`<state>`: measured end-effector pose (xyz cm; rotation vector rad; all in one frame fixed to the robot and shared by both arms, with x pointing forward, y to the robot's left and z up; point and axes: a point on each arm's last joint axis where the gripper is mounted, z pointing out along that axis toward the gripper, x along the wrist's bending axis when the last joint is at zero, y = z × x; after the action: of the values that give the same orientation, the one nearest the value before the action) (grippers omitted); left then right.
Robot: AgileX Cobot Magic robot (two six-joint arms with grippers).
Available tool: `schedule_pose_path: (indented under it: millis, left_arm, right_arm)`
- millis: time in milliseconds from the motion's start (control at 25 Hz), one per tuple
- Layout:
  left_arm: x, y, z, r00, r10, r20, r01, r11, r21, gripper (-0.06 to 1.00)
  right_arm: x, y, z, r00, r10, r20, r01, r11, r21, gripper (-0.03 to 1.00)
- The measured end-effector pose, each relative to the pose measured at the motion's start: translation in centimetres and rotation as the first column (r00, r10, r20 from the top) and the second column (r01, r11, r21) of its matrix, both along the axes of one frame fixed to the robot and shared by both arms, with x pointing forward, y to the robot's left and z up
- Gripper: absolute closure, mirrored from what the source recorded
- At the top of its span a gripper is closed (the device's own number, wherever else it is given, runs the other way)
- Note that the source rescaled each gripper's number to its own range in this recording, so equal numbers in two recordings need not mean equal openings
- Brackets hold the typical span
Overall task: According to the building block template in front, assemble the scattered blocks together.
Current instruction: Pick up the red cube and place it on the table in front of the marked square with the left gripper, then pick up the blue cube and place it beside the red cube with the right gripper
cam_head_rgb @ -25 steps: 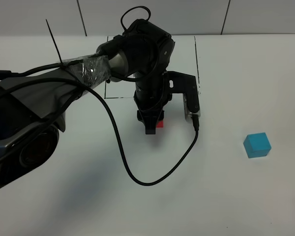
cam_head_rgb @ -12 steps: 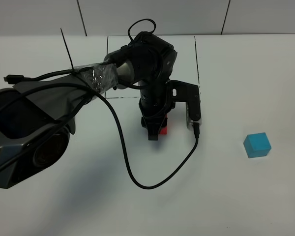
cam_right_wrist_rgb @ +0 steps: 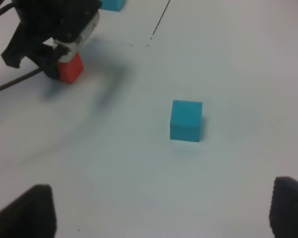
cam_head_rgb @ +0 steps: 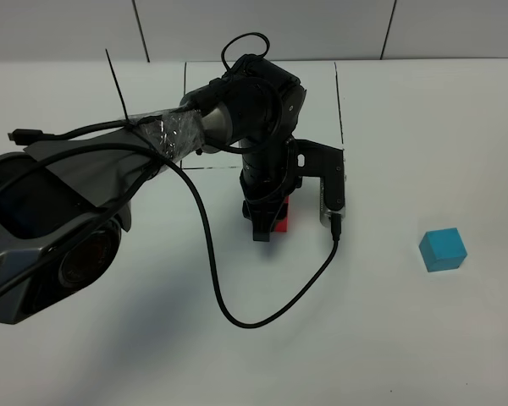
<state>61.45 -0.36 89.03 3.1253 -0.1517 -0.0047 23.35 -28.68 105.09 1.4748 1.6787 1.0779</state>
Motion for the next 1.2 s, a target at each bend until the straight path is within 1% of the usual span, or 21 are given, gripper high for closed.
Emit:
schedule_pose_path:
  millis: [80, 120, 160, 360, 400, 480, 520, 560, 680, 760, 880, 960, 1000, 1040, 1120, 1200]
  left_arm:
    - [0.0, 0.0, 0.0, 1.000, 0.000, -0.001, 0.000, 1.000, 0.001, 0.92]
    - [0.0, 0.0, 0.0, 1.000, -0.001, -0.002, 0.001, 1.000, 0.001, 0.88]
    - [-0.1, 0.0, -0.1, 1.000, -0.001, -0.008, 0.001, 1.000, 0.007, 0.80]
    - [-0.2, 0.1, -0.7, 1.000, 0.001, -0.029, 0.000, 1.000, 0.024, 0.21]
    - [-0.2, 0.2, -0.6, 1.000, 0.002, -0.029, -0.001, 1.000, 0.025, 0.11]
    - [-0.2, 0.2, -0.2, 1.000, 0.004, -0.026, -0.003, 1.000, 0.022, 0.00]
    - [-0.2, 0.2, 0.3, 1.000, 0.007, -0.020, -0.007, 1.000, 0.019, -0.04]
    - [-0.3, 0.2, 1.1, 1.000, 0.015, -0.011, -0.015, 1.000, 0.012, -0.05]
    - [-0.5, 0.4, 4.3, 0.998, 0.061, 0.023, -0.061, 0.998, -0.020, -0.06]
    - [-0.8, 0.7, 6.6, 0.993, 0.111, 0.044, -0.109, 0.993, -0.044, -0.06]
    - [-1.1, 1.4, 9.7, 0.976, 0.207, 0.065, -0.202, 0.976, -0.079, -0.06]
    - [-0.8, 2.5, 11.7, 0.954, 0.290, 0.083, -0.279, 0.953, -0.116, -0.06]
    - [-0.4, 3.5, 12.4, 0.934, 0.346, 0.087, -0.333, 0.934, -0.132, -0.06]
    - [0.2, 4.6, 13.3, 0.908, 0.409, 0.091, -0.393, 0.907, -0.151, -0.05]
    - [1.2, 7.1, 14.8, 0.845, 0.528, 0.087, -0.506, 0.841, -0.189, -0.05]
    - [2.1, 10.0, 16.0, 0.765, 0.641, 0.062, -0.617, 0.756, -0.219, -0.05]
  right_arm:
    - [0.0, 0.0, 0.0, 1.000, 0.000, 0.000, 0.000, 1.000, 0.000, 0.18]
    - [0.0, 0.0, 0.0, 1.000, 0.000, 0.000, 0.000, 1.000, 0.000, 0.18]
    - [0.0, 0.0, 0.0, 1.000, 0.000, 0.000, 0.000, 1.000, 0.000, 0.18]
    - [0.0, 0.0, 0.0, 1.000, 0.000, 0.000, 0.000, 1.000, 0.000, 0.18]
    - [0.0, 0.0, 0.0, 1.000, 0.000, 0.000, 0.000, 1.000, 0.000, 0.18]
    - [0.0, 0.0, 0.0, 1.000, 0.000, 0.000, 0.000, 1.000, 0.000, 0.18]
    - [0.0, 0.0, 0.0, 1.000, 0.000, 0.000, 0.000, 1.000, 0.000, 0.18]
    - [0.0, 0.0, 0.0, 1.000, 0.000, 0.000, 0.000, 1.000, 0.000, 0.18]
    - [0.0, 0.0, 0.0, 1.000, 0.000, 0.000, 0.000, 1.000, 0.000, 0.18]
    - [0.0, 0.0, 0.0, 1.000, 0.000, -0.001, 0.000, 1.000, 0.000, 0.18]
    - [0.0, 0.0, 0.0, 1.000, 0.000, -0.001, 0.000, 1.000, 0.000, 0.18]
    - [0.0, 0.0, 0.0, 1.000, 0.000, -0.001, 0.000, 1.000, 0.000, 0.18]
    - [0.0, 0.0, 0.0, 1.000, 0.000, -0.001, 0.000, 1.000, 0.000, 0.18]
    - [0.0, 0.0, 0.0, 1.000, 0.000, -0.001, 0.000, 1.000, 0.000, 0.18]
    - [0.0, 0.0, 0.0, 1.000, 0.000, -0.001, 0.000, 1.000, 0.000, 0.20]
    - [0.0, 0.0, 0.0, 1.000, 0.000, -0.001, 0.000, 1.000, 0.000, 0.23]
